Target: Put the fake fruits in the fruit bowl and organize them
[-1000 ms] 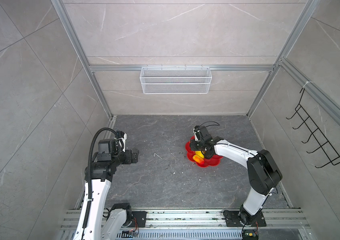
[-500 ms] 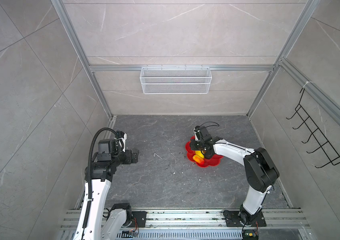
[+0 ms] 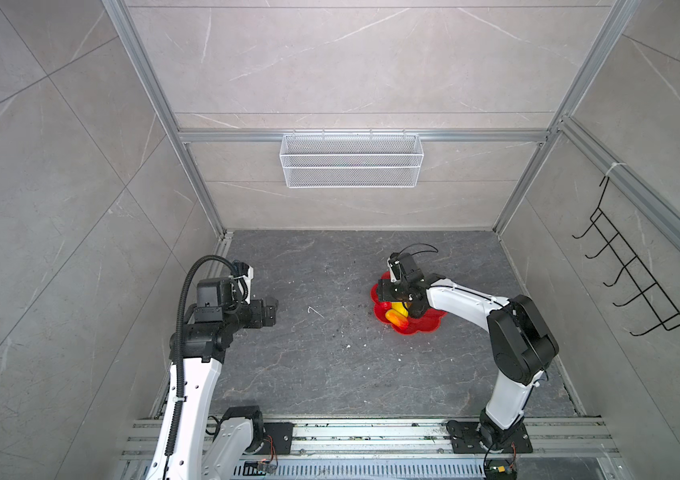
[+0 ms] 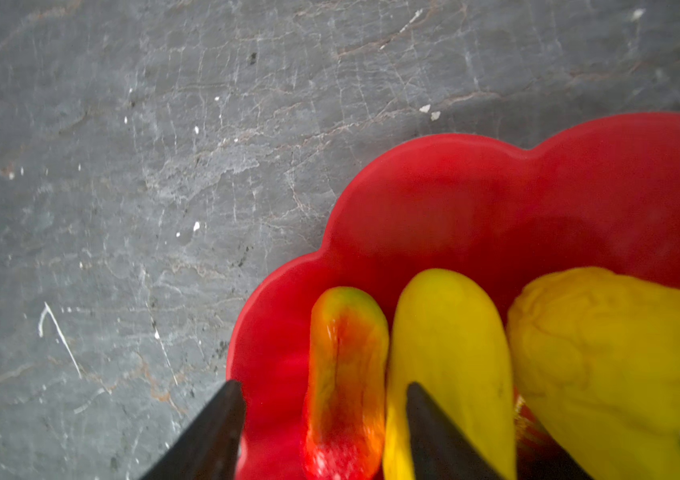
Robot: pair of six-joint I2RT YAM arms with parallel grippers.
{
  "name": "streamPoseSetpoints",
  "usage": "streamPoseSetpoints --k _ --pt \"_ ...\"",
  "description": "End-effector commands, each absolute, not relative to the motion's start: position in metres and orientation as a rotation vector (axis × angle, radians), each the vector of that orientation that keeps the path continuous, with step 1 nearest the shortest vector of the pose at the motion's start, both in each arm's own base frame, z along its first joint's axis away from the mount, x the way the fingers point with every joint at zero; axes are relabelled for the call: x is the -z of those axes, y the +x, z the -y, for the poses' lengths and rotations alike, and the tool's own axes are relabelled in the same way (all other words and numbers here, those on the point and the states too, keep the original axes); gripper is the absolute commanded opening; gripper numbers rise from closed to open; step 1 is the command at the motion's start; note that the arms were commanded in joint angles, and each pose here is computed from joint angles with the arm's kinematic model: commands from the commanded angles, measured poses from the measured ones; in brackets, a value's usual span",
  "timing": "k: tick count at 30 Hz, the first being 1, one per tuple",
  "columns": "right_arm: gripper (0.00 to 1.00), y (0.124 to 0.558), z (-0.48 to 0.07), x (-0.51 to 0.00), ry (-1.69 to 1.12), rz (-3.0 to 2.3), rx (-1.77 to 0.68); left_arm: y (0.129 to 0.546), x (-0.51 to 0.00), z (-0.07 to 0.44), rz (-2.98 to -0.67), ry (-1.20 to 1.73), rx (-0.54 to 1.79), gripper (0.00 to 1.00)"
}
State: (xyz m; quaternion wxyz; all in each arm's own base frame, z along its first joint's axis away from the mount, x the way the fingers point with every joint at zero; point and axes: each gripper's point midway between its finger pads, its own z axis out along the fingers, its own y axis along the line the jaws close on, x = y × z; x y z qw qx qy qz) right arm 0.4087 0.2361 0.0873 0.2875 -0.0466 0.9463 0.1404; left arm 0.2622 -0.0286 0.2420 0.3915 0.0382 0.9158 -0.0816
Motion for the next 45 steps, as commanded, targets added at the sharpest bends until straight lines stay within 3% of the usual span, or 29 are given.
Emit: streamPoseSetpoints --k 1,4,7,13,17,21,26,34,39,45 --pt "0.77 0.408 -0.225 -0.149 -0.175 -2.398 -0.343 0.268 -0.246 0.029 -2.303 0.099 0.216 1.00" --pt "0.99 0.397 -0.209 -0.192 -0.257 -2.261 -0.296 0.269 -0.246 0.029 -2.306 0.099 0.212 1.00" --pt "1.00 0.383 -0.174 -0.224 -0.252 -2.137 -0.235 0.272 -0.249 0.028 -2.292 0.101 0.206 1.00" --pt "1.00 0.357 -0.067 -0.258 0.068 -1.940 -0.065 0.287 -0.268 0.018 -2.182 0.001 0.171 1.00" --pt "1.00 0.343 -0.013 -0.247 0.272 -1.846 -0.002 0.312 -0.262 0.019 -2.053 -0.190 0.290 1.00" --pt "1.00 0.339 0.021 -0.208 0.387 -1.823 0.148 0.331 -0.231 -0.010 -1.931 -0.319 0.089 1.00" --pt "1.00 0.347 0.037 -0.153 0.432 -1.870 0.301 0.348 -0.182 -0.037 -1.883 -0.331 -0.140 1.00" --pt "1.00 0.366 0.026 -0.122 0.314 -1.882 0.296 0.371 -0.139 -0.041 -1.900 -0.221 -0.262 1.00" --pt "1.00 0.387 0.022 -0.105 0.239 -1.904 0.215 0.387 -0.099 -0.031 -1.937 -0.125 -0.239 1.00" --pt "1.00 0.390 0.011 -0.098 0.157 -1.933 0.056 0.385 -0.088 -0.035 -1.925 -0.138 -0.142 1.00"
